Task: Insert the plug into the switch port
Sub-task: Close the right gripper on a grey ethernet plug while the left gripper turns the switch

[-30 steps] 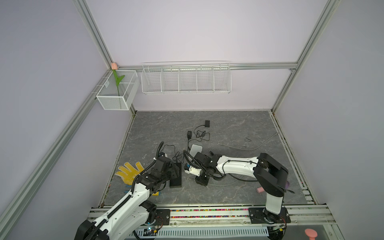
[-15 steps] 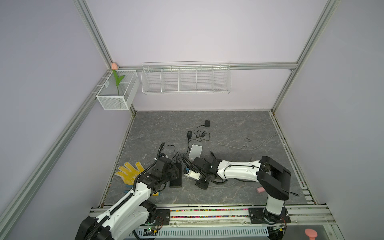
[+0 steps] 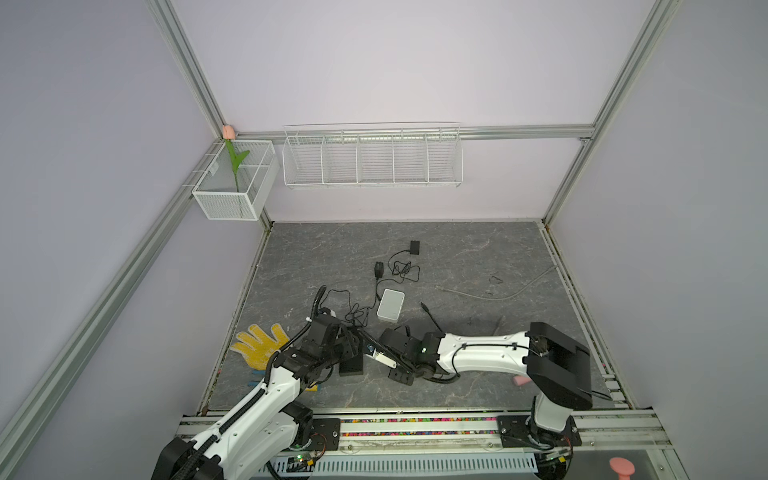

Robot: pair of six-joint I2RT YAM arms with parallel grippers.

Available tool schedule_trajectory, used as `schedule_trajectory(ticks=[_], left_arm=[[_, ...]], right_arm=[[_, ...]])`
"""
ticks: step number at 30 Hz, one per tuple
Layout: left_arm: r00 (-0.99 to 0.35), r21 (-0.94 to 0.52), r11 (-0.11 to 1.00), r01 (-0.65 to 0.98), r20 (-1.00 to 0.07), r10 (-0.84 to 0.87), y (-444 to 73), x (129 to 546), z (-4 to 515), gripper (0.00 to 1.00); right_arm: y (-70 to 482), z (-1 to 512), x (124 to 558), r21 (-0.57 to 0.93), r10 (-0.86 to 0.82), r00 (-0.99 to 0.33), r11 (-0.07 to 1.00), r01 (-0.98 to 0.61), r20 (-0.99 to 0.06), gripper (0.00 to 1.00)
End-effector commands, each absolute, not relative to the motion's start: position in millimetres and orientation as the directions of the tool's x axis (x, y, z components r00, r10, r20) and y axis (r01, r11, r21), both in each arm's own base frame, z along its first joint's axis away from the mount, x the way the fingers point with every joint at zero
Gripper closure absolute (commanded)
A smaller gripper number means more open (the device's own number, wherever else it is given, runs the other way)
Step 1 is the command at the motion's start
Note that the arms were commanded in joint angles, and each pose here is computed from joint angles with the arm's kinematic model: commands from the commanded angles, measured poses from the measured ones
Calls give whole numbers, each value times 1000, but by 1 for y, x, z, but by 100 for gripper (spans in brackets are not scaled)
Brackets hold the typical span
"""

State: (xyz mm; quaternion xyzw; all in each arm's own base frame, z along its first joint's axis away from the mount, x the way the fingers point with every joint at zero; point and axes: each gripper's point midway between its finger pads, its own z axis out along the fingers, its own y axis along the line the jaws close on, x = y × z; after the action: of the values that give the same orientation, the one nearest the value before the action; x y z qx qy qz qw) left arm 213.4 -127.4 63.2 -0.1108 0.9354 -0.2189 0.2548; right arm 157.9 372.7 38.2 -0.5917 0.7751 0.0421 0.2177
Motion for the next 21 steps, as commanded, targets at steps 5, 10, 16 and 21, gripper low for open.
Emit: schedule_trajectory(ticks=[5,10,16,21], left_arm=[[-837,-493,864,-105,-425,-345,-127,214,68,49],[-831,-495,862,-108,-431,-352,-125,214,71,50],[-820,-499,860,-108,-445,-361,-122,214,76,51],[-815,-494,862,-108,-453,-362,-119,212,80,52]], right_arm=[[362,30,164,-318,-932,-167,272,-908,-320,93],[363,24,151,-256,-938,-167,250,-934,-304,85],[367,27,138,-124,-930,-194,242,-962,-312,72],[372,43,144,10,-884,-282,300,-954,-373,66]])
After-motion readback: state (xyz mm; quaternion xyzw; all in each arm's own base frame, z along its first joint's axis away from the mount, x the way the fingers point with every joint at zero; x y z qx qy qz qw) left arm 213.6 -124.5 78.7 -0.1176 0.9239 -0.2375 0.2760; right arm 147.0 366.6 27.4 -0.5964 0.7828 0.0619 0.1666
